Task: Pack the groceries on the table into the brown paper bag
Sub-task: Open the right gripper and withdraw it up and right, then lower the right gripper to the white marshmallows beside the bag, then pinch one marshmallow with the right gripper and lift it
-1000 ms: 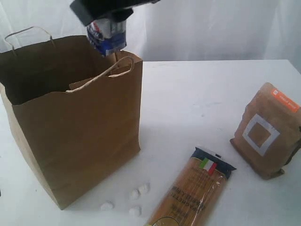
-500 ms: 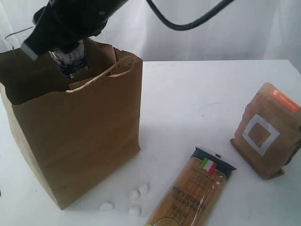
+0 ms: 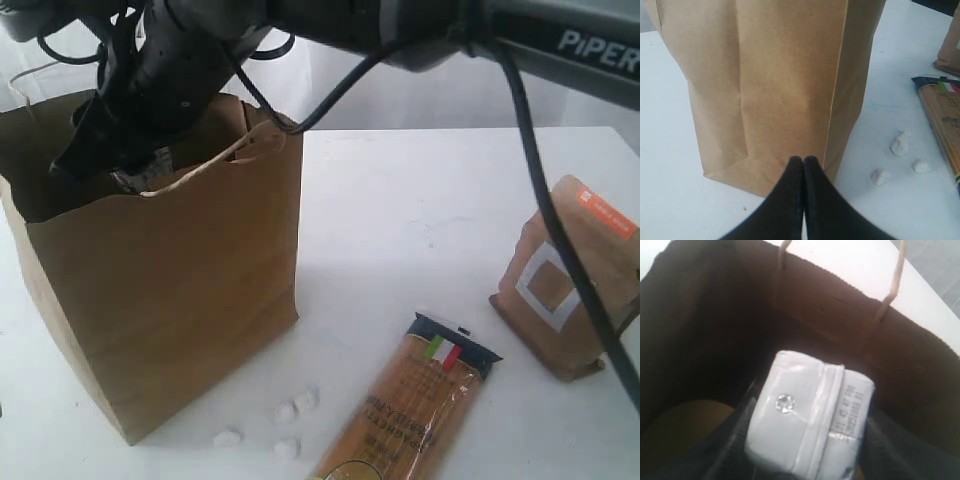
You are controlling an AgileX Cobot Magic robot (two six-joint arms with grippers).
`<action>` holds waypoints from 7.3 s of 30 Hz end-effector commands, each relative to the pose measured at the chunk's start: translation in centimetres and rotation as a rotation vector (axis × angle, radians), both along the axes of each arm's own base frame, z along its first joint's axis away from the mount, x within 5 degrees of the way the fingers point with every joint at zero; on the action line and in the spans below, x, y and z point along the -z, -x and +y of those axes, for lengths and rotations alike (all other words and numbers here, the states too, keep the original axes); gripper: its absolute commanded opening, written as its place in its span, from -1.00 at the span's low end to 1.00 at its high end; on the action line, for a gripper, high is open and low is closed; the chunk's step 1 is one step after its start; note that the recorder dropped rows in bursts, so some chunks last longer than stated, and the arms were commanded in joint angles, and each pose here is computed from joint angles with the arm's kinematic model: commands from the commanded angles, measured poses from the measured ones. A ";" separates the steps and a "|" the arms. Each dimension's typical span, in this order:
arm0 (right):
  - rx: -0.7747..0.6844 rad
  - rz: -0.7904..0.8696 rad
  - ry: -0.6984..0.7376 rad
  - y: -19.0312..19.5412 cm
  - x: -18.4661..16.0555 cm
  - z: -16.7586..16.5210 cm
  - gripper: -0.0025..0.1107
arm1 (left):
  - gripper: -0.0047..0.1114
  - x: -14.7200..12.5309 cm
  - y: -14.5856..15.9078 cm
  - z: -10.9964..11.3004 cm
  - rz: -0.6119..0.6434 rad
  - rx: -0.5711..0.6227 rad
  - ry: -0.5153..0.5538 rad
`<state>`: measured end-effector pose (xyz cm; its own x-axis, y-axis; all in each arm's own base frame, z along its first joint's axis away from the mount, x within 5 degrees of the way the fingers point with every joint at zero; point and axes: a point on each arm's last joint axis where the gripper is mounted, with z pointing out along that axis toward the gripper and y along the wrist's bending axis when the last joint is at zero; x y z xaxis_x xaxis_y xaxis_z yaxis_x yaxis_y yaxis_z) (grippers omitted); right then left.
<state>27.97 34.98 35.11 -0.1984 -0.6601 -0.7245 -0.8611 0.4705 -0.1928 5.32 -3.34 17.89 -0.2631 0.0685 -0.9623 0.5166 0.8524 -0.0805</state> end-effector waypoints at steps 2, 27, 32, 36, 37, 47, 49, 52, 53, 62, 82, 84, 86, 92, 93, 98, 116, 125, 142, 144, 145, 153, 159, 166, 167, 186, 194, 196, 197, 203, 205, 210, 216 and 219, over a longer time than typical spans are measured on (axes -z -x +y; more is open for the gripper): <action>-0.002 -0.029 -0.042 0.0 -1.1 -0.1 -0.49 | -0.91 0.0 0.0 0.0 -0.002 -0.003 0.009; -0.004 0.058 -0.018 0.8 -1.4 -0.4 0.28 | -0.91 0.0 0.0 0.0 -0.002 -0.003 0.009; -0.003 0.012 -0.052 1.4 -3.5 -1.4 0.28 | -0.91 0.0 0.0 0.0 -0.002 -0.003 0.009; 0.001 -0.052 -0.086 2.1 -5.9 -2.6 0.27 | -0.91 0.0 0.0 0.0 -0.002 -0.003 0.009; 0.003 -0.069 -0.089 2.3 -6.5 -3.0 0.27 | -0.91 0.0 0.0 0.0 -0.002 -0.003 0.009; 0.022 -0.043 -0.095 5.4 -10.3 -6.8 0.16 | -0.91 0.0 0.0 0.0 -0.002 -0.003 0.009; 0.032 -0.041 -0.087 6.1 -10.9 -7.9 0.16 | -0.91 0.0 0.0 0.0 -0.002 -0.003 0.009; 0.072 -0.054 -0.065 7.1 -11.5 -9.7 0.16 | -0.91 0.0 0.0 0.0 -0.002 -0.003 0.009; 0.083 -0.062 -0.056 7.3 -11.4 -10.2 0.16 | -0.91 0.0 0.0 0.0 -0.002 -0.003 0.009; 0.115 -0.061 -0.075 10.0 -10.3 -13.9 0.16 | -0.91 0.0 0.0 0.0 -0.002 -0.003 0.009; 0.103 -0.033 -0.034 16.2 -3.9 -21.4 0.07 | -0.91 0.0 0.0 0.0 -0.002 -0.003 0.009; 0.099 -0.012 -0.004 16.3 -2.5 -21.6 0.03 | -0.91 0.0 0.0 0.0 -0.002 -0.003 0.009; 0.095 0.024 0.025 16.4 -0.8 -21.5 -0.03 | -0.91 0.0 0.0 0.0 -0.002 -0.003 0.009; 0.006 0.058 0.076 16.1 3.0 -20.3 -0.10 | -0.91 0.0 0.0 0.0 -0.002 -0.003 0.009; -0.010 0.057 0.067 16.1 3.2 -20.0 -0.10 | -0.91 0.0 0.0 0.0 -0.002 -0.003 0.009; -0.079 0.037 0.030 15.0 4.4 -17.8 -0.10 | -0.91 0.0 0.0 0.0 -0.002 -0.003 0.009; -0.313 0.120 0.164 14.5 14.7 -8.2 -0.10 | -0.91 0.0 0.0 0.0 -0.002 -0.003 0.009; -0.276 0.103 0.131 14.3 16.7 -6.5 -0.10 | -0.91 0.0 0.0 0.0 -0.002 -0.003 0.009; -0.214 0.167 0.136 14.2 16.6 -6.4 -0.10 | -0.91 0.0 0.0 0.0 -0.002 -0.003 0.009; -0.254 0.127 0.174 14.0 16.5 -6.4 -0.10 | -0.91 0.0 0.0 0.0 -0.002 -0.003 0.009; -0.269 0.113 0.188 14.0 16.4 -6.4 -0.10 | -0.91 0.0 0.0 0.0 -0.002 -0.003 0.009; -0.339 -0.005 0.284 12.3 16.1 -6.2 -0.10 | -0.91 0.0 0.0 0.0 -0.002 -0.003 0.009; -0.318 0.063 0.369 10.8 17.3 -5.4 -0.10 | -0.91 0.0 0.0 0.0 -0.002 -0.003 0.009; -0.313 0.127 0.446 9.4 19.2 -3.3 -0.10 | -0.91 0.0 0.0 0.0 -0.002 -0.003 0.009; -0.310 0.130 0.446 9.3 19.4 -3.0 -0.10 | -0.91 0.0 0.0 0.0 -0.002 -0.003 0.009; -0.202 0.283 0.512 8.7 22.1 -1.9 -0.18 | -0.91 0.0 0.0 0.0 -0.002 -0.003 0.009; -0.099 0.410 0.512 9.3 22.3 -2.3 -0.81 | -0.91 0.0 0.0 0.0 -0.002 -0.003 0.009; -0.105 0.430 0.514 9.5 21.9 -2.4 -0.94 | -0.91 0.0 0.0 0.0 -0.002 -0.003 0.009; -0.112 0.443 0.513 9.7 21.6 -2.5 -0.96 | -0.91 0.0 0.0 0.0 -0.002 -0.003 0.009; -0.111 0.453 0.393 10.4 17.6 -2.6 -0.96 | -0.91 0.0 0.0 0.0 -0.002 -0.003 0.009; -0.111 0.424 0.340 10.5 15.9 -2.7 -0.96 | -0.91 0.0 0.0 0.0 -0.002 -0.003 0.009; -0.111 0.383 0.260 11.0 12.6 -3.3 -0.96 | -0.91 0.0 0.0 0.0 -0.002 -0.003 0.009; -0.095 0.363 0.135 11.9 8.7 -4.1 -0.96 | -0.91 0.0 0.0 0.0 -0.002 -0.003 0.009; -0.098 0.357 0.071 12.4 6.6 -4.5 -0.96 | -0.91 0.0 0.0 0.0 -0.002 -0.003 0.009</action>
<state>16.00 30.77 26.31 -0.3567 -0.7812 -0.5123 -0.9251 0.3719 0.0769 5.32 -3.34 17.89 -0.2631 0.0685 -0.9623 0.5166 0.8524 -0.0805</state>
